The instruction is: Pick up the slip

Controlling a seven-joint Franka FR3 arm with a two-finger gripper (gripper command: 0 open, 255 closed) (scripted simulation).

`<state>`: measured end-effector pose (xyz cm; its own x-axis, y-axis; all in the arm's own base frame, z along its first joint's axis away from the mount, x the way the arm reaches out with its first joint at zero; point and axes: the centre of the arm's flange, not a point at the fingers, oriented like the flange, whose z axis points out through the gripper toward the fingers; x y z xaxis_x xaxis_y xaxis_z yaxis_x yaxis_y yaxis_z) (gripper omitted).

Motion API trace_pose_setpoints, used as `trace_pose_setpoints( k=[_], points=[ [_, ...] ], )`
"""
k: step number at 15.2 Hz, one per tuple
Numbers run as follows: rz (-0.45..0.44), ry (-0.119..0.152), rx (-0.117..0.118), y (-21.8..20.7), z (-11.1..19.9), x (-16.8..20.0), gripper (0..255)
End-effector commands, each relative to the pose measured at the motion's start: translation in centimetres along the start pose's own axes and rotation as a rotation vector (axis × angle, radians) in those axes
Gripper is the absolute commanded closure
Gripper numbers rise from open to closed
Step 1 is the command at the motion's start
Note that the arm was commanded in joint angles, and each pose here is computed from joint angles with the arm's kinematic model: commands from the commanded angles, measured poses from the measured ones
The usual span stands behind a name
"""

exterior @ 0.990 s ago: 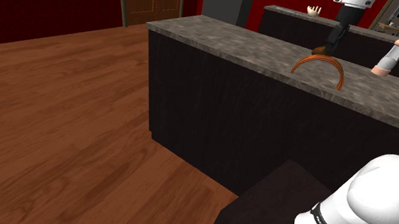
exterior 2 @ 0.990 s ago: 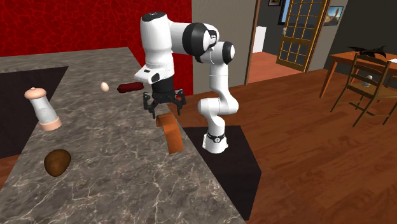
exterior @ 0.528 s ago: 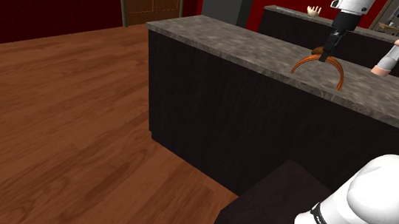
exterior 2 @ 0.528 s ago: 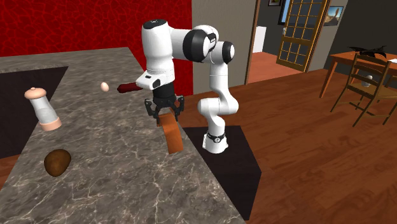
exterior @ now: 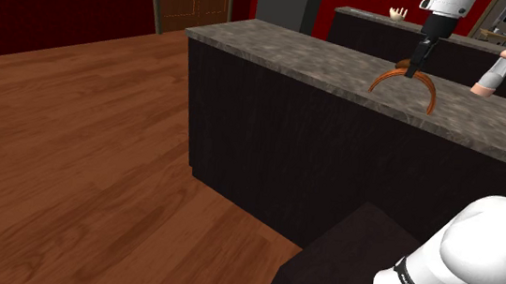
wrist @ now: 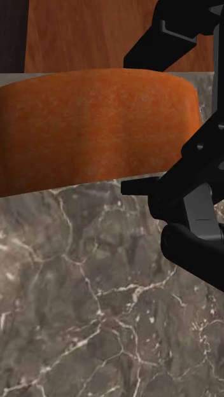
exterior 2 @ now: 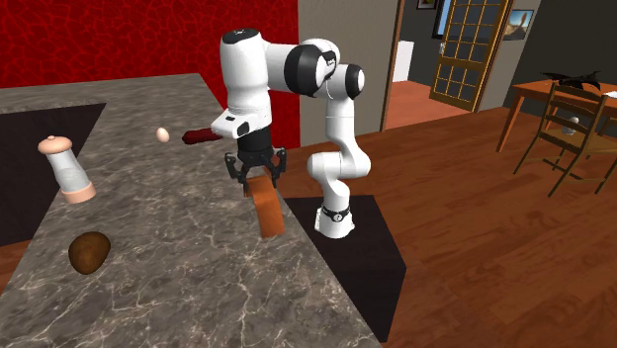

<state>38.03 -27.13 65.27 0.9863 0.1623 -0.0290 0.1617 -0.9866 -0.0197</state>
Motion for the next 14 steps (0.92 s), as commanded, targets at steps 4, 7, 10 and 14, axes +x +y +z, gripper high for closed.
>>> trace_pose_setpoints(
  k=[4, 7, 10, 14],
  points=[
    [0.0, 0.0, 0.0, 0.0, -2.3, -0.1, 255],
    [0.0, 0.0, 0.0, -0.1, -3.9, -0.1, 255],
    [0.0, 0.0, 0.0, -0.1, -5.5, -0.2, 255],
    [0.0, 0.0, 0.0, -0.1, -7.6, -0.2, 255]
  ],
)
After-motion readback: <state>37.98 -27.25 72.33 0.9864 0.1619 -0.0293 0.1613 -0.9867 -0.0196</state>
